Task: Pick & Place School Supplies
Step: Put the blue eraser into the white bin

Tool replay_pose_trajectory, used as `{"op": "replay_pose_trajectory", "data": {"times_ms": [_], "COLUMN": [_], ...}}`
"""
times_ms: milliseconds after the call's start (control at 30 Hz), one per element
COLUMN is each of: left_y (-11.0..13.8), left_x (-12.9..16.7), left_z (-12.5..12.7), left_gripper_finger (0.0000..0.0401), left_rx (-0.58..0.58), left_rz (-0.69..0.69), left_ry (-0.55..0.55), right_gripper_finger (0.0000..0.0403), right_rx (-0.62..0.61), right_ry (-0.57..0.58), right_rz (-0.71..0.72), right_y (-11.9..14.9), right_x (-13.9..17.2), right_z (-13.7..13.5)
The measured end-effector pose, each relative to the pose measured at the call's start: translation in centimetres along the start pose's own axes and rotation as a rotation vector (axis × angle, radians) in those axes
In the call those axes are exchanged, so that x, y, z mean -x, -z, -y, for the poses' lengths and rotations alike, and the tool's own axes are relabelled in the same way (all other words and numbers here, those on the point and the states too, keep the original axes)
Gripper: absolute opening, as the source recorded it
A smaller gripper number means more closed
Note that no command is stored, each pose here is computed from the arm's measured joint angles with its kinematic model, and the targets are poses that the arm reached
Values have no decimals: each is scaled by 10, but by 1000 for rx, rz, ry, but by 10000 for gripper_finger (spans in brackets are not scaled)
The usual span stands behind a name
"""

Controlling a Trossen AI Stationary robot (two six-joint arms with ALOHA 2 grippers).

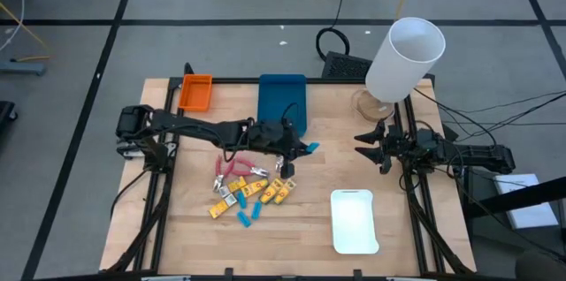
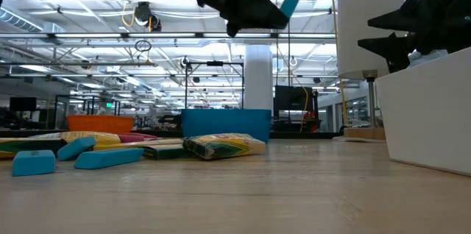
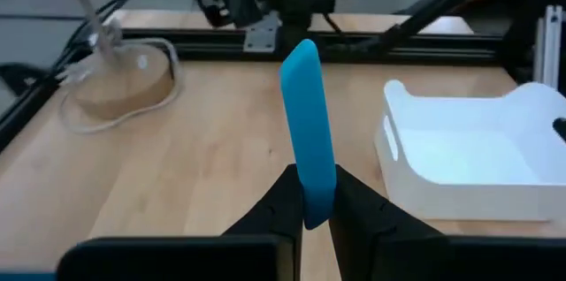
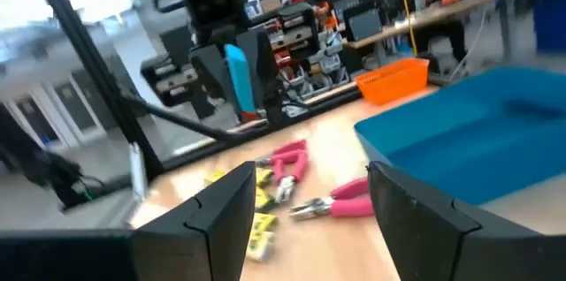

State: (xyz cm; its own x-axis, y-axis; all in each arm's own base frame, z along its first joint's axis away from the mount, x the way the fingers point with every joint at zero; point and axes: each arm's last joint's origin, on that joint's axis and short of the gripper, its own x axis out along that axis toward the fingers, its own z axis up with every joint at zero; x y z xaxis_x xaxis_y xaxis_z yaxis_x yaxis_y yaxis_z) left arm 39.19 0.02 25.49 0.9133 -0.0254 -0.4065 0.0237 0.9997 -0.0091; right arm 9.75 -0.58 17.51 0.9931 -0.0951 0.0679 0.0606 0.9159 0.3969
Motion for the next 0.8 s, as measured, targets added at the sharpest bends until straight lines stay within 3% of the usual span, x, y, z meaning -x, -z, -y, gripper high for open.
{"op": "replay_pose_trajectory", "data": {"times_ms": [200, 367, 800], "left_y": [6, 11, 9], "left_x": [-11, -18, -21], "left_z": [-12, -18, -6], "left_gripper_finger": [33, 37, 39], "left_rx": [-10, 12, 14], "left_rz": [28, 33, 63], "left_ry": [67, 59, 85], "right_gripper_finger": [210, 210, 210], "right_rx": [-28, -28, -28], "right_ry": [-2, 14, -1], "right_rz": [5, 2, 79], "right_y": [-1, 0, -7], "right_x": [0, -1, -5], "right_z": [0, 0, -3]}}
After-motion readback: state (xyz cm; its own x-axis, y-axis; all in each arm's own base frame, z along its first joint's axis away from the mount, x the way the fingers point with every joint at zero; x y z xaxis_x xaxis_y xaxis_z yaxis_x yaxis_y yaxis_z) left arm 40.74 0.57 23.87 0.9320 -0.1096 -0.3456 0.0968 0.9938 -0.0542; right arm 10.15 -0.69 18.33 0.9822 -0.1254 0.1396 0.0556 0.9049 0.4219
